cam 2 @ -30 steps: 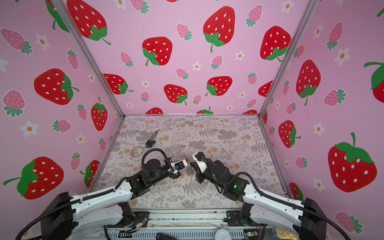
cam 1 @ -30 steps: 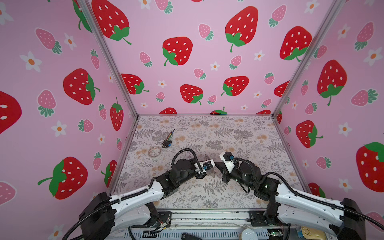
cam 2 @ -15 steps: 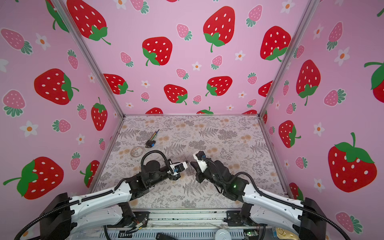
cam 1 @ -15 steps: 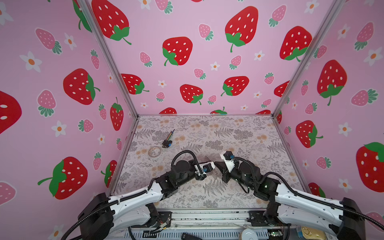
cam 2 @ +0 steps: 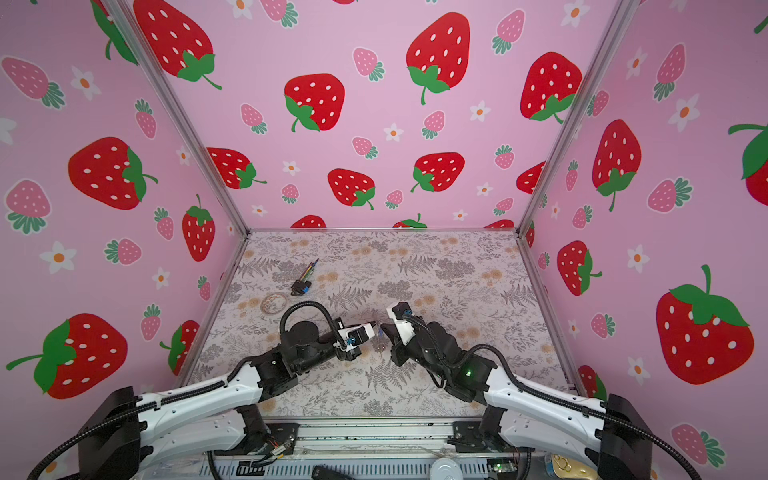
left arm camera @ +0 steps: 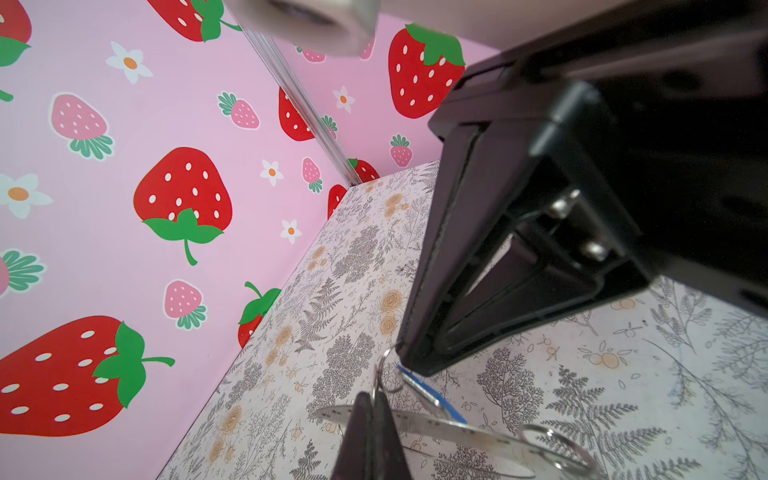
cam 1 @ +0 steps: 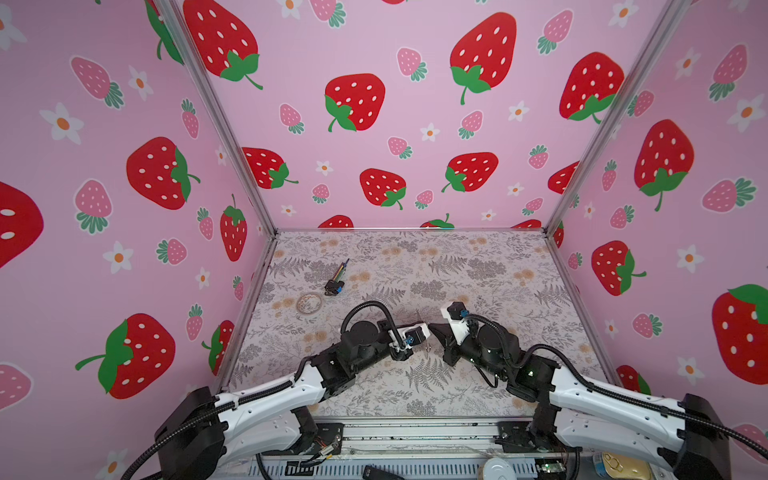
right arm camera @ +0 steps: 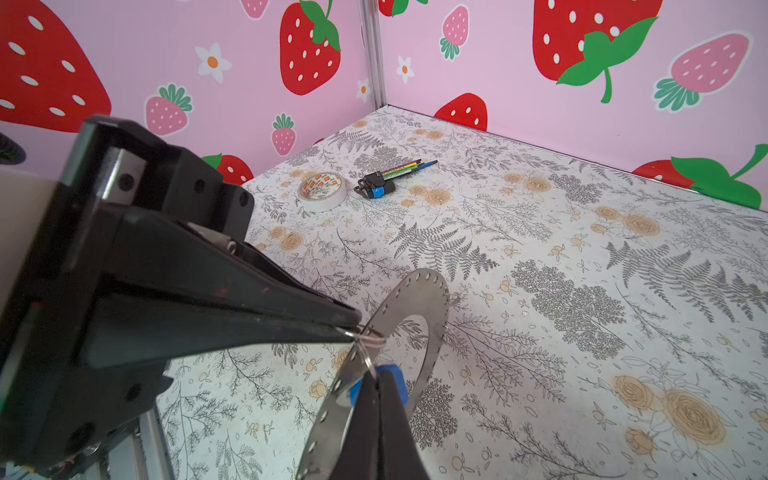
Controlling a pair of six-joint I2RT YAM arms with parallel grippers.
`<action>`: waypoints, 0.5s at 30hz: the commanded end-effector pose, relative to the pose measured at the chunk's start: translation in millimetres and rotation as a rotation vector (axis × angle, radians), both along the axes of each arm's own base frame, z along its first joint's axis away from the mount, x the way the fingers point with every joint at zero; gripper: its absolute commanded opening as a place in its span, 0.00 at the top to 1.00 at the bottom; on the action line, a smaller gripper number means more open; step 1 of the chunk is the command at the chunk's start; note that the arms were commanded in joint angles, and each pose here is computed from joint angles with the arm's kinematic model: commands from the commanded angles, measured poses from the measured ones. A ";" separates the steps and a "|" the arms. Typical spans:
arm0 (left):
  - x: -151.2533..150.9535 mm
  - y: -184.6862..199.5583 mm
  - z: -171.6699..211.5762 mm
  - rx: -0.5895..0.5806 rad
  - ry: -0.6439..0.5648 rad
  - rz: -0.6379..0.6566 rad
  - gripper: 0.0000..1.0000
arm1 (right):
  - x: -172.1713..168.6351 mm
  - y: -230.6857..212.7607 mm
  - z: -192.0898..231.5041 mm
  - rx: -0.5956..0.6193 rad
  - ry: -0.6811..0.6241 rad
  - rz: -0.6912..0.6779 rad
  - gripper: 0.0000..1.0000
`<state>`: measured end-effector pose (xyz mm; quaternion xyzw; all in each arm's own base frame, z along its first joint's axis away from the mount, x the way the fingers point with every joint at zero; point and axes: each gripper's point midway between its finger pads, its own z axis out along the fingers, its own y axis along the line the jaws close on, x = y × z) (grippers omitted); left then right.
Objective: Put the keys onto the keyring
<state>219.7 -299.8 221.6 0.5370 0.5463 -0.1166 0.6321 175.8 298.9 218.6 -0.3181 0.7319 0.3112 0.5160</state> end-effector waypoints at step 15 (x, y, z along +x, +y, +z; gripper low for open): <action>-30.8 -10.7 22.5 -0.078 -0.058 -0.173 1.00 | 5.2 -18.6 -14.1 -0.002 0.073 -0.066 1.00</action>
